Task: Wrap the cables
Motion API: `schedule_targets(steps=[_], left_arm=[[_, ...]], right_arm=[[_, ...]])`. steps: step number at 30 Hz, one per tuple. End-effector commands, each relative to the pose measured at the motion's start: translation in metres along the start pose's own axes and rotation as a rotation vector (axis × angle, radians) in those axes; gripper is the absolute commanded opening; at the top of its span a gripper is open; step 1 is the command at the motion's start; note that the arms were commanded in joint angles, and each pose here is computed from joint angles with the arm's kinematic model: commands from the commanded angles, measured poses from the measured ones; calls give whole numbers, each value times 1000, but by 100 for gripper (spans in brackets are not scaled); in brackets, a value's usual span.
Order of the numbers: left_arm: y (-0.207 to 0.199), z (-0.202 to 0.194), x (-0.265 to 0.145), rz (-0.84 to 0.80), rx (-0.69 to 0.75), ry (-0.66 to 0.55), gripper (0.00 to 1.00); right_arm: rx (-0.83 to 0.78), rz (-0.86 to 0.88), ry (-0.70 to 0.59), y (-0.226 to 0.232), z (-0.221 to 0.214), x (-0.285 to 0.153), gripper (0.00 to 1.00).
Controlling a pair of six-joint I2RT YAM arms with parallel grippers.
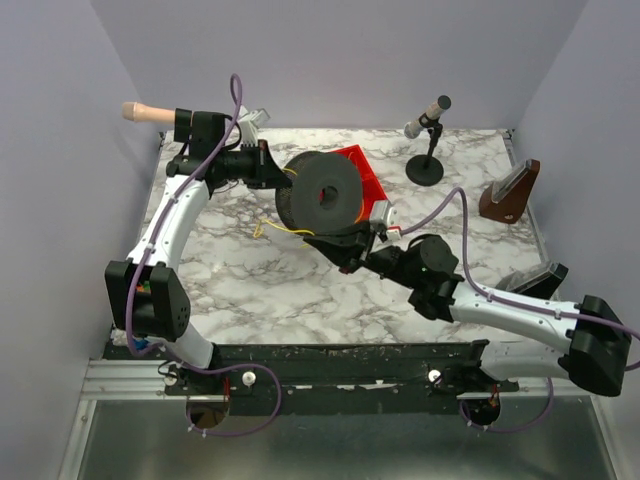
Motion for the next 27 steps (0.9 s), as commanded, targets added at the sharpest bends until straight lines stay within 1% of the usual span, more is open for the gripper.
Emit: schedule_targets(steps=[1,6,9,12,24,25,27], left_arm=[[-20,35,-33,-31,67,-181,0],[-21,43,-48,-20,83,-264,0],[-25,47,-57,-19,105,-301,0],[-32,49,-65,-14,131,-324,0],[-33,40,-70,-17,140,-302,0],[-27,42,-76,2,129,-317,0],[-29,43,-79,4,136,-324,0]], right_arm=[[35,-37,90,4,-14,-25,1],[48,-96,191,2,-32,-45,1],[34,-156,219,-4,-38,-57,1],[55,-217,244,-13,-43,-70,1],[175,-471,243,-67,-54,-122,1],[183,-492,245,-71,-56,-126,1],[210,-526,256,-78,-61,-135,1]])
Point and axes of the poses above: each gripper's point midway between its finger pads, its own x axis out along the fingers, its own y axis along the line the jaws close on, z = x × y, the point moved 8 cm from there along -x, back along the fingers
